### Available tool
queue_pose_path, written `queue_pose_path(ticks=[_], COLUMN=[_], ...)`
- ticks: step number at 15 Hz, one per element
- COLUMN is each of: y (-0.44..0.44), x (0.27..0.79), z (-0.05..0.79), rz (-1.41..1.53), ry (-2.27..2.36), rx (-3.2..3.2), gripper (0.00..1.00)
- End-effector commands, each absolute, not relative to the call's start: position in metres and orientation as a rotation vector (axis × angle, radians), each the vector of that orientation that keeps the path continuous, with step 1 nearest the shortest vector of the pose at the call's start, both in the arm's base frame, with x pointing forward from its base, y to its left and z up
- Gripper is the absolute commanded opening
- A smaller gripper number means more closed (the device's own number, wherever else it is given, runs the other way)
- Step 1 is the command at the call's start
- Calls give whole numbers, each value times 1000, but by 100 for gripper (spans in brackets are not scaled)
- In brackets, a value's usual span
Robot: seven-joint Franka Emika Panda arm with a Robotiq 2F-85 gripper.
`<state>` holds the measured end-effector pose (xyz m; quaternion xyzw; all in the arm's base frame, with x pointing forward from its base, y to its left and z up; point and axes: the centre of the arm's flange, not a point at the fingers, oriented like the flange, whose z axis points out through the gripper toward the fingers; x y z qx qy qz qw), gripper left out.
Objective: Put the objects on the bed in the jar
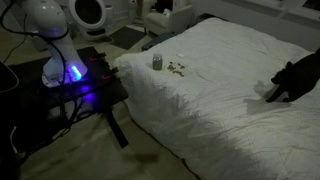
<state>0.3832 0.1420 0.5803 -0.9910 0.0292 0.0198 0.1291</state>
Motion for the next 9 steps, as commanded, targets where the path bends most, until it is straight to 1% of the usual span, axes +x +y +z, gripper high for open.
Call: queue_pose_path(ticks=[1,6,9], y=[142,142,126], x=[383,383,403], z=[580,580,586], rz=[57,57,-31], ry=[85,85,222], rx=[-2881,-2881,-2840], gripper=[100,100,100])
